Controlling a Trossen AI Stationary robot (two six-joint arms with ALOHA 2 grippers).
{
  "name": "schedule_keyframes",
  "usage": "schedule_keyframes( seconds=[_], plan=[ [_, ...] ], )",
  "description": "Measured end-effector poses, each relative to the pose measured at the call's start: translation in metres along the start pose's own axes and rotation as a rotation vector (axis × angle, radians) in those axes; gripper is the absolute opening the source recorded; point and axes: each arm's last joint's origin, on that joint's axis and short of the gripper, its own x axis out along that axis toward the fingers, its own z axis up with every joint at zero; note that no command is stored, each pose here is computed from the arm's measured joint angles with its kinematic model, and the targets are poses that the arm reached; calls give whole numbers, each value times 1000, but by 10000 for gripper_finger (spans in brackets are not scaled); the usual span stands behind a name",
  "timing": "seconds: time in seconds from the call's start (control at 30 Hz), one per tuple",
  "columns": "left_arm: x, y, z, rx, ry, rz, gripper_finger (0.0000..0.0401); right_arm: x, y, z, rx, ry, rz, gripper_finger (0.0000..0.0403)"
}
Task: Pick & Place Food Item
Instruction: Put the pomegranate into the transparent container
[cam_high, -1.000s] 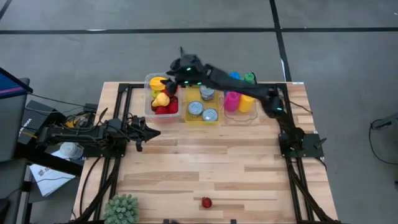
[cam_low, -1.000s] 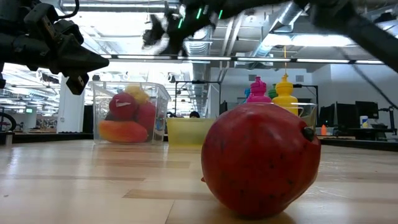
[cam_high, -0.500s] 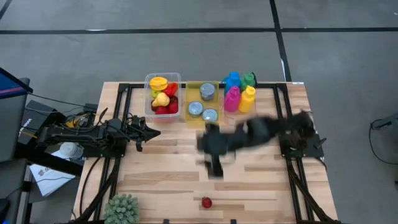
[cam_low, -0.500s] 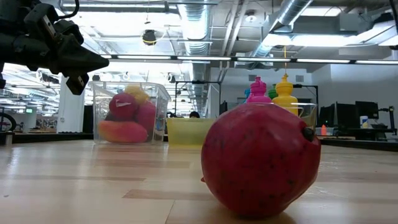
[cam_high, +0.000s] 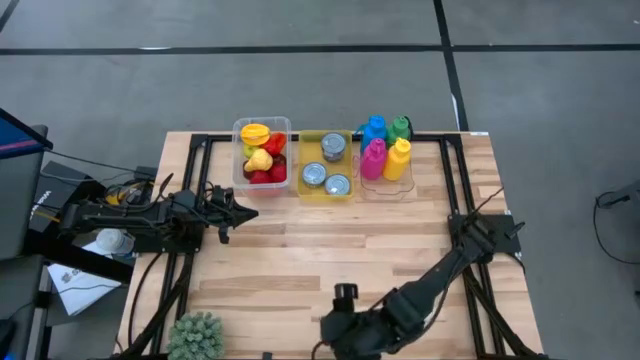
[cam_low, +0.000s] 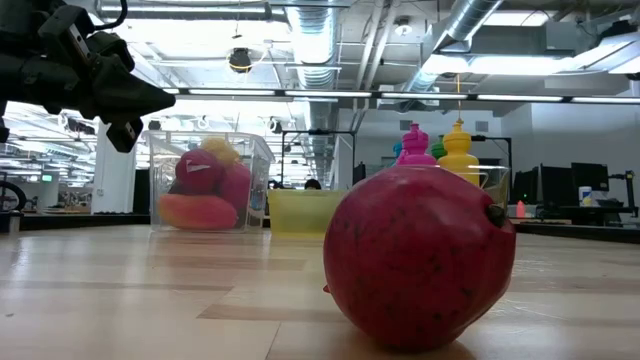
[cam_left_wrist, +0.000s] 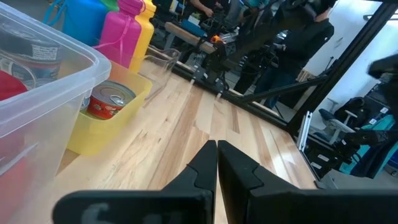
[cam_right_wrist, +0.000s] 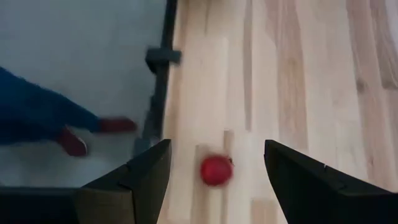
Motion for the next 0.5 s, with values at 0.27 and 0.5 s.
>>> schedule_keyframes(
  seconds=[0.27, 0.5],
  plan=[
    [0, 0, 0, 0, 1, 0, 2, 64, 20, -22, -27, 96, -103, 250],
    [0, 0, 1, 0, -6, -3, 2, 52, 46, -34, 33, -63, -232, 249]
  ],
)
